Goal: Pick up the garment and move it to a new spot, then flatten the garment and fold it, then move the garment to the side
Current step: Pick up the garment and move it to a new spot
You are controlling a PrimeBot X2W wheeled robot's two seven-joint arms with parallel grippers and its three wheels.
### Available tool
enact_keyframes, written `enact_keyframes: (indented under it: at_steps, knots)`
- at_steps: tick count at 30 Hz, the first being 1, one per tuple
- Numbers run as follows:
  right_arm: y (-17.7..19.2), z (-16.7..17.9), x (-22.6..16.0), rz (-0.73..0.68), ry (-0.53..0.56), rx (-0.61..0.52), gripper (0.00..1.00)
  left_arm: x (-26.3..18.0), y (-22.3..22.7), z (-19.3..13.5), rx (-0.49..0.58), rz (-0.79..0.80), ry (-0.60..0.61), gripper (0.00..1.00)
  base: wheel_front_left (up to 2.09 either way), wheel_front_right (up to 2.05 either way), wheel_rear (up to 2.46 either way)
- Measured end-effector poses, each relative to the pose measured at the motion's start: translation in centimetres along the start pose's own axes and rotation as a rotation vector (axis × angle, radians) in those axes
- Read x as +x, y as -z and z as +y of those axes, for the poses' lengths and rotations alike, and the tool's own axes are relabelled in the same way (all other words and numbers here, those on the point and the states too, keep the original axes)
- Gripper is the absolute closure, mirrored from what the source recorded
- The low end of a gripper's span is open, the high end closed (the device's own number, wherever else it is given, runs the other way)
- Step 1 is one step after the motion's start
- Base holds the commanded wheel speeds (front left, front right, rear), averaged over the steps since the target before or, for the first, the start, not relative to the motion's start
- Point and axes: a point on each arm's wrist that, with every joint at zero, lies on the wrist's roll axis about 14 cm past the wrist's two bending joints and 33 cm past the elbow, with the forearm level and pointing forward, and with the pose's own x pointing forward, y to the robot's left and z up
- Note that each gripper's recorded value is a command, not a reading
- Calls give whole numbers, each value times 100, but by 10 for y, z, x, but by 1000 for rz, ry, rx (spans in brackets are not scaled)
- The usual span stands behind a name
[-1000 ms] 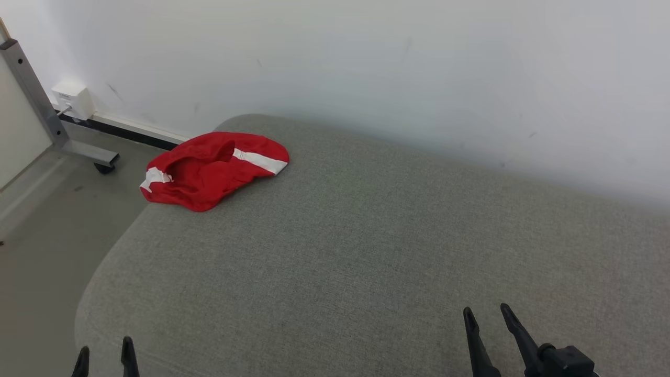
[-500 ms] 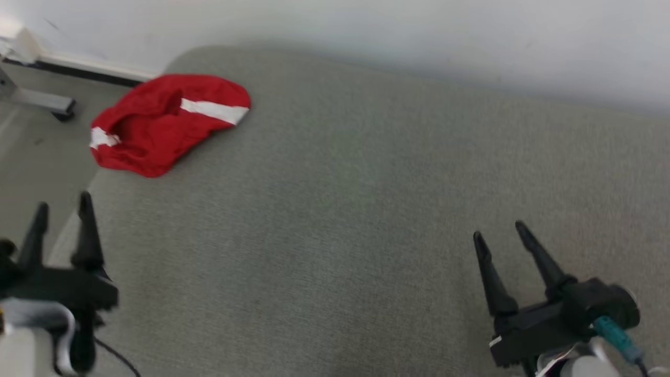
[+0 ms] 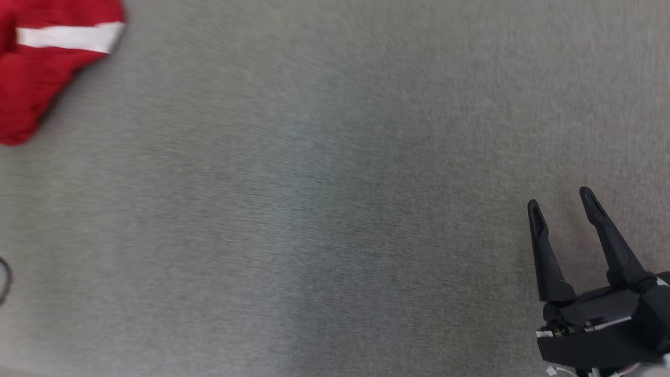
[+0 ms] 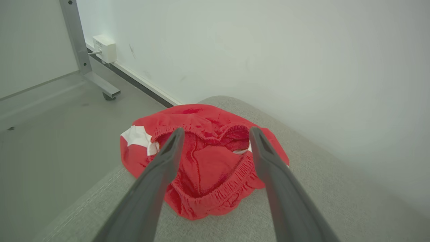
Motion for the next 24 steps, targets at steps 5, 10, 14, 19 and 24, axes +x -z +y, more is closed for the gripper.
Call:
enact_keyframes:
  at_steps: [5,10,14,19,24]
  knots:
    - [21,-15,-9,56,52,12,0,34,31,10,7,109,-49,0,0,0,0]
    - [32,-30,-23,92,116,18,0,59,66,20,45,222,-111,0,0,0,0]
    - [41,-44,-37,128,170,10,0,69,103,29,15,340,-173,0,0,0,0]
    - [45,-49,-47,149,198,10,0,81,115,35,45,360,-214,0,0,0,0]
    - [54,-51,-48,172,206,16,0,88,136,37,53,382,-239,0,0,0,0]
